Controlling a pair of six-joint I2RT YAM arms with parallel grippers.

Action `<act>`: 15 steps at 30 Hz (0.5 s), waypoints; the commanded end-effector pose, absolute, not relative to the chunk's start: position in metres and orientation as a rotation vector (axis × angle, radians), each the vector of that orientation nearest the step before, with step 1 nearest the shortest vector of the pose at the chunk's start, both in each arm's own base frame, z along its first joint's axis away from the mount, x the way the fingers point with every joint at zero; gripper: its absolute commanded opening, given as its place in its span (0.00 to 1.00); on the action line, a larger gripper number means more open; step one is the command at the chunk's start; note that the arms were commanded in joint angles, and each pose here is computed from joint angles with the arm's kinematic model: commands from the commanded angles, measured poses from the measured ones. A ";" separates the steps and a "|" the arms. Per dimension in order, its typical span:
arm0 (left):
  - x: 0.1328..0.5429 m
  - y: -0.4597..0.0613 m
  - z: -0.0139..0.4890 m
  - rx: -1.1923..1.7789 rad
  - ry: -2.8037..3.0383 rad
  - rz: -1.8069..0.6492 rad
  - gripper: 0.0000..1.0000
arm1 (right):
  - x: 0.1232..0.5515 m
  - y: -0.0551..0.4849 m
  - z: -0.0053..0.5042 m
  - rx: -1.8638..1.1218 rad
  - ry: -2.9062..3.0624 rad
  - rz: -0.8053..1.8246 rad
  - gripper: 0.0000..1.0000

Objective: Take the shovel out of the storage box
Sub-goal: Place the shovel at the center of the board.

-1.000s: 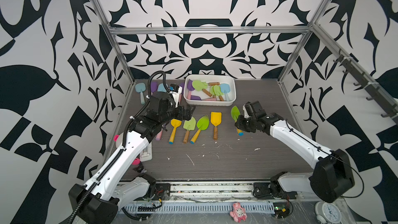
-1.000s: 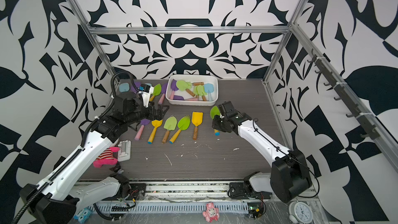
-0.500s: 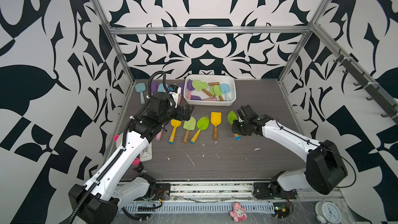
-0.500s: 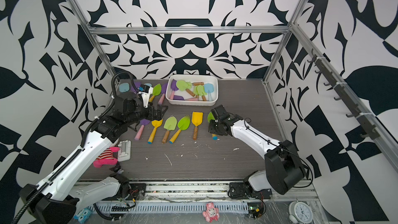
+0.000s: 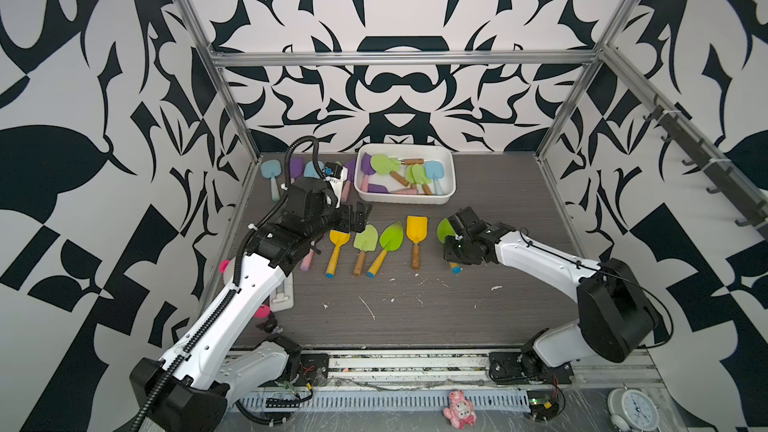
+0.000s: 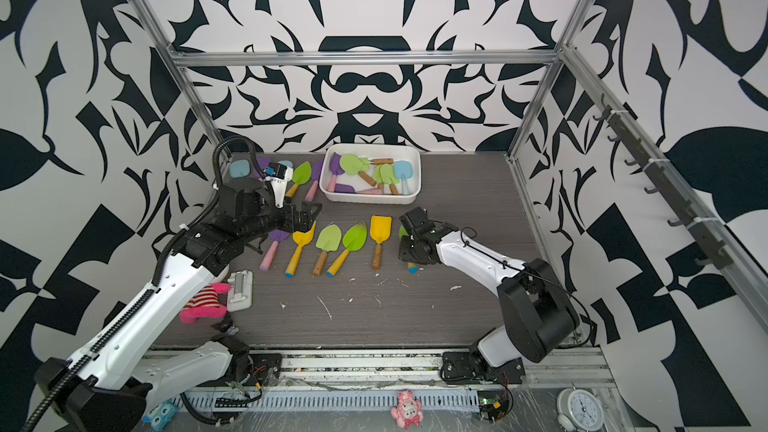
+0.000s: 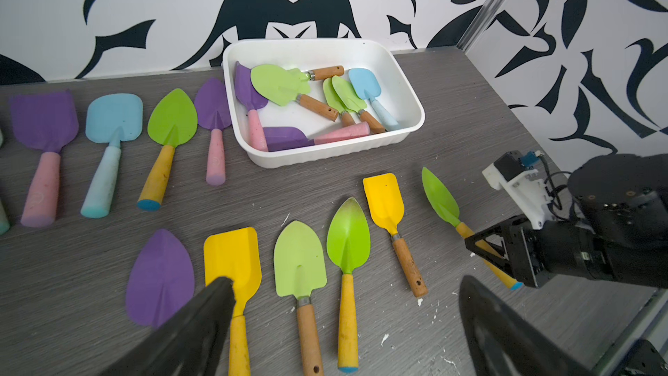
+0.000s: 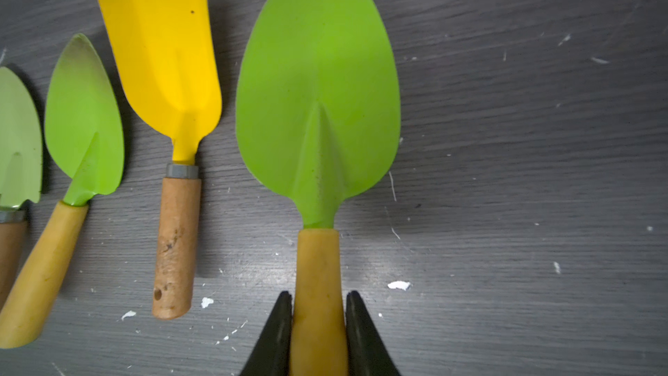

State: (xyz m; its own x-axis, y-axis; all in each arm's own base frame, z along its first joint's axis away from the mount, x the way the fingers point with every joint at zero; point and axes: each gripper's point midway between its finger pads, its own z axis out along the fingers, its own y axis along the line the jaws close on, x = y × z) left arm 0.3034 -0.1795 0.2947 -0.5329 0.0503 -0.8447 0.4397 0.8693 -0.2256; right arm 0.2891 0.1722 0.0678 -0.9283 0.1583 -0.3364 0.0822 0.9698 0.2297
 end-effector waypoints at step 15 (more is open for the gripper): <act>0.295 -0.173 0.301 0.358 2.074 -0.499 0.99 | 0.317 0.181 0.067 0.163 2.699 0.252 0.00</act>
